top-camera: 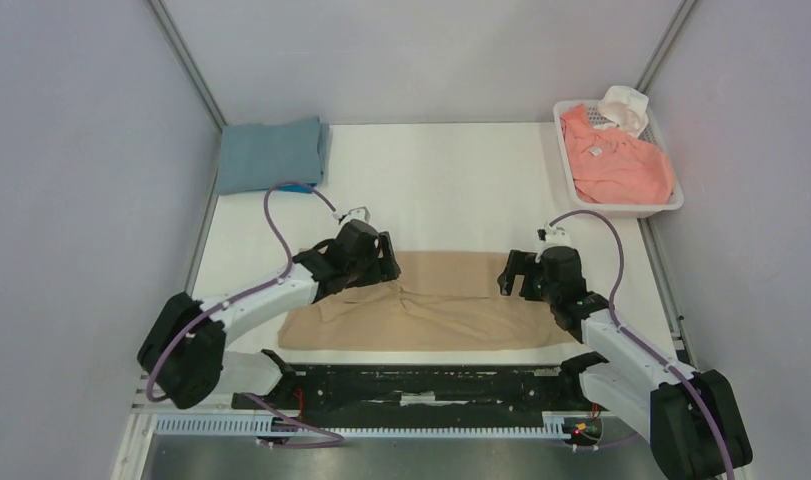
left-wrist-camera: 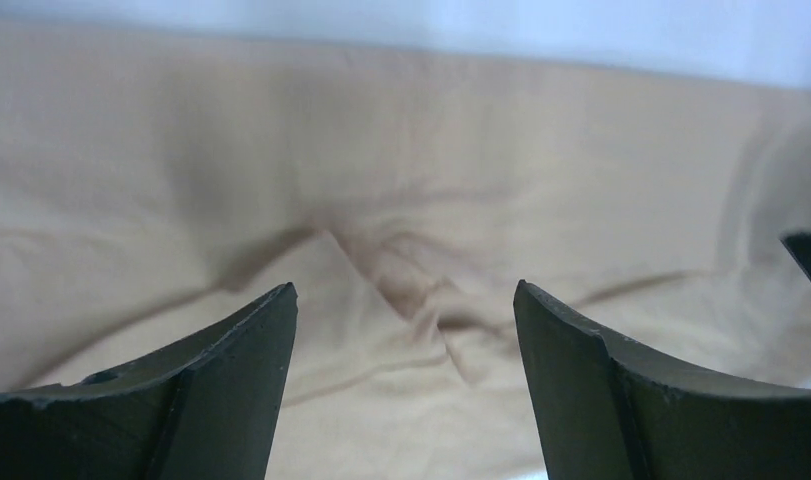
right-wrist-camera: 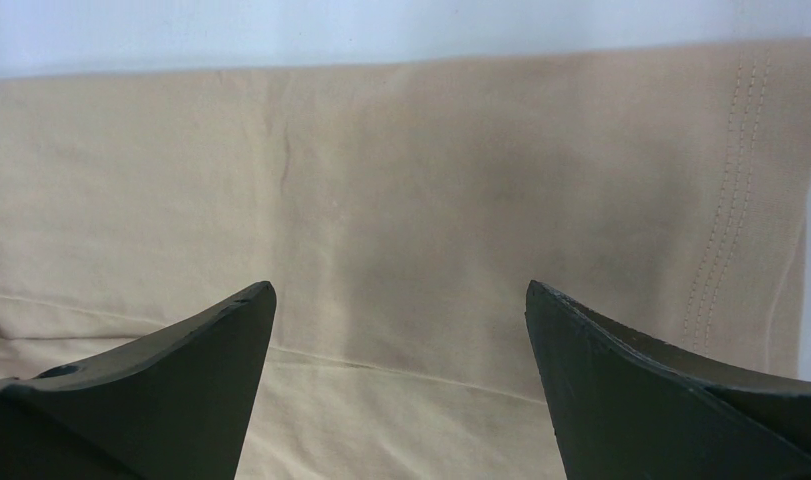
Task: Fold and stack the t-shirts
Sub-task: Fold the other side of the tshirt into a rectangle
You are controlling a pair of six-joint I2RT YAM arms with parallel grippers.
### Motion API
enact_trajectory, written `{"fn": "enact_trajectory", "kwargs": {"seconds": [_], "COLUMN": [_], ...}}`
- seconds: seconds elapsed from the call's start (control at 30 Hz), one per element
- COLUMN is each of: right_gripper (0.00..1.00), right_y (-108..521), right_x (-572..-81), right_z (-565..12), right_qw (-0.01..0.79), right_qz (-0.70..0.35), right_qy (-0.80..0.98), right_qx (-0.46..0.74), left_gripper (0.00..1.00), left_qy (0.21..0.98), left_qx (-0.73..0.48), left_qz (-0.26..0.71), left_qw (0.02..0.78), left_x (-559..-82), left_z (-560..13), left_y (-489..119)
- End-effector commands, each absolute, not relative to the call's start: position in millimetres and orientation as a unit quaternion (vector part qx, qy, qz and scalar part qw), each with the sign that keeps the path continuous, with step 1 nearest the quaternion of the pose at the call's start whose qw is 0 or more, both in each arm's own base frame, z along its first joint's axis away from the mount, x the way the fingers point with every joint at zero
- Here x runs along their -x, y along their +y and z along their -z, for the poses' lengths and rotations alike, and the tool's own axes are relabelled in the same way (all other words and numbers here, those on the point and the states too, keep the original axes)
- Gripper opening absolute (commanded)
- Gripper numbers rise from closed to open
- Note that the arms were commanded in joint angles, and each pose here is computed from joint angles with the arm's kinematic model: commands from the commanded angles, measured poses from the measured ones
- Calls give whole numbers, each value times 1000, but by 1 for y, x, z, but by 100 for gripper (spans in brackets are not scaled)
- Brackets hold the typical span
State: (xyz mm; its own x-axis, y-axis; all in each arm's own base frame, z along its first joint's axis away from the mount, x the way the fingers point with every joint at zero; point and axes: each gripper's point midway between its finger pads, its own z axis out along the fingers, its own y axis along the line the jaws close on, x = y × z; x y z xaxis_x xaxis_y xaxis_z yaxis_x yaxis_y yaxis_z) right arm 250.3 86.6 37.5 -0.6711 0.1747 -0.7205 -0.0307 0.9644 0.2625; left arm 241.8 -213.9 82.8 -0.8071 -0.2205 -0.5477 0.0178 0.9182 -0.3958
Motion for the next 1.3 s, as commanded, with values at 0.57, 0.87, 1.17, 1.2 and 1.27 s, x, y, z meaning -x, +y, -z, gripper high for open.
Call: {"fn": "enact_trajectory", "kwargs": {"seconds": [0.57, 0.87, 1.17, 1.2, 1.27], "right_gripper": [98, 98, 98, 98, 98], "right_y": [76, 75, 75, 75, 74], "right_x": [-253, -250, -248, -248, -248], "right_z": [-36, -32, -29, -29, -29], "right_qw": [410, 404, 400, 400, 400], "right_qz": [-97, -95, -94, -94, -93], "right_qy": [906, 909, 911, 911, 911], "right_qx": [-42, -42, -38, -37, -38], "left_gripper": [86, 86, 86, 86, 86], "left_qy": [953, 964, 950, 948, 947], "left_qx": [28, -8, -79, -89, -102], "left_qz": [224, 205, 256, 259, 262], "left_qw": [200, 171, 162, 160, 157], "left_x": [-168, -134, -101, -96, -86], "left_z": [-49, -50, -56, -56, -58], "left_y": [-237, -236, -268, -271, -275]}}
